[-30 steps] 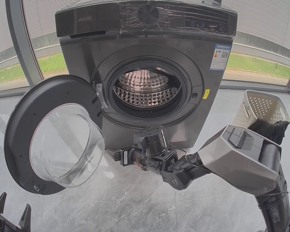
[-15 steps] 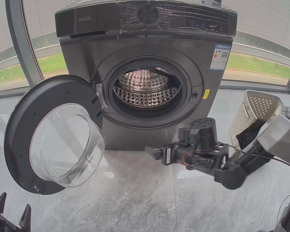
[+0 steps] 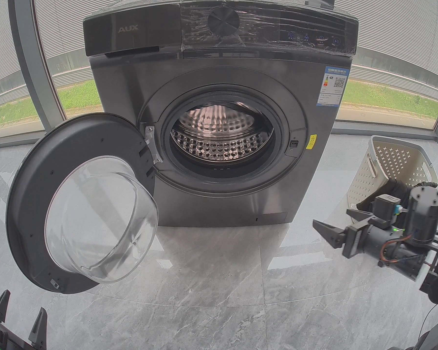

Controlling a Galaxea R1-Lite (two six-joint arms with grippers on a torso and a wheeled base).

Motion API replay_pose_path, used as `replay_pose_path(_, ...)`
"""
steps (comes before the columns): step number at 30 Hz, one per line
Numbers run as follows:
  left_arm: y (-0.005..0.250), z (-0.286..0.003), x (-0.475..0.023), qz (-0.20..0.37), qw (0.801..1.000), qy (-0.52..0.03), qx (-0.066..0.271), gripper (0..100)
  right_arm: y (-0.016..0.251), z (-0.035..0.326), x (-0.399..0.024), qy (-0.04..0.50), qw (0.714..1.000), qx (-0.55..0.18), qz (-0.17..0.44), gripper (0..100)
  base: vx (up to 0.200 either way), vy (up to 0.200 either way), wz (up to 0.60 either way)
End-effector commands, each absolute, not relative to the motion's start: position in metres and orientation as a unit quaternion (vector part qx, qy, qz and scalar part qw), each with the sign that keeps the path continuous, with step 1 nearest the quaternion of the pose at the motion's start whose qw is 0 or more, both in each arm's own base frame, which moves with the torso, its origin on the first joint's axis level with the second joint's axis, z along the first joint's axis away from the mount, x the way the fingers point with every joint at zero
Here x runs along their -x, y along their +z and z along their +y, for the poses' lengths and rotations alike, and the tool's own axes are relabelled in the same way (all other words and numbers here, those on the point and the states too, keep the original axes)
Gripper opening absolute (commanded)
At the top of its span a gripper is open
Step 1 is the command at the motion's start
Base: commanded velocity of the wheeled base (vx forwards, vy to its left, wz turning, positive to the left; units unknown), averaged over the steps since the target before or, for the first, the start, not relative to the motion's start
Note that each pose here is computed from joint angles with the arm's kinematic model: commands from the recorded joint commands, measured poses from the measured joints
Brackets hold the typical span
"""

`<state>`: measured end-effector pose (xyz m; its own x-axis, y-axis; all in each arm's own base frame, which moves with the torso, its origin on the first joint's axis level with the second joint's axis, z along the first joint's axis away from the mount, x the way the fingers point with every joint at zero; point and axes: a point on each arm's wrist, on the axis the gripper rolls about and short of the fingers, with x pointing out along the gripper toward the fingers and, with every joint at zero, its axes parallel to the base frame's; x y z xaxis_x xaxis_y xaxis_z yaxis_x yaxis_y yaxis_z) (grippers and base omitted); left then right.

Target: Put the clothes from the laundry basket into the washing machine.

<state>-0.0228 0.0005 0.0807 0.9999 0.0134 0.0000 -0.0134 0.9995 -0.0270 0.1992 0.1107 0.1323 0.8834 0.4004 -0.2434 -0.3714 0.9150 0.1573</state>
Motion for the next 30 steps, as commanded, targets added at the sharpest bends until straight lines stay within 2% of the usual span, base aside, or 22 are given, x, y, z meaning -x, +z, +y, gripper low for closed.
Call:
replay_pose_path(1,0.076,0.001,0.023,-0.001,1.000,0.007,0.014,100,0.152,0.065,-0.154,0.158,0.985,-0.042,0.063,100,0.000,0.000,0.00)
replay_pose_path(9,0.076,0.001,0.023,0.000,1.000,0.007,0.014,100,0.140,0.030,-0.111,0.098,0.994,-0.012,0.040,100,0.000,0.000,0.00)
replay_pose_path(13,0.076,0.001,0.023,0.000,1.000,0.007,0.014,100,0.140,0.020,-0.099,0.087,0.996,0.008,0.029,100,0.000,0.000,0.00)
replay_pose_path(16,0.076,0.001,0.023,-0.001,1.000,0.007,0.014,100,0.141,0.012,-0.064,0.083,0.996,0.028,-0.002,100,0.000,0.000,0.00)
replay_pose_path(24,0.076,0.001,0.023,0.000,1.000,0.007,0.014,100,0.109,0.000,-0.007,0.045,0.998,0.041,0.004,100,0.000,0.000,0.00)
replay_pose_path(30,0.076,0.001,0.023,-0.001,1.000,0.007,0.014,100,0.097,-0.001,0.006,0.022,0.999,0.041,0.004,100,0.000,0.000,0.00)
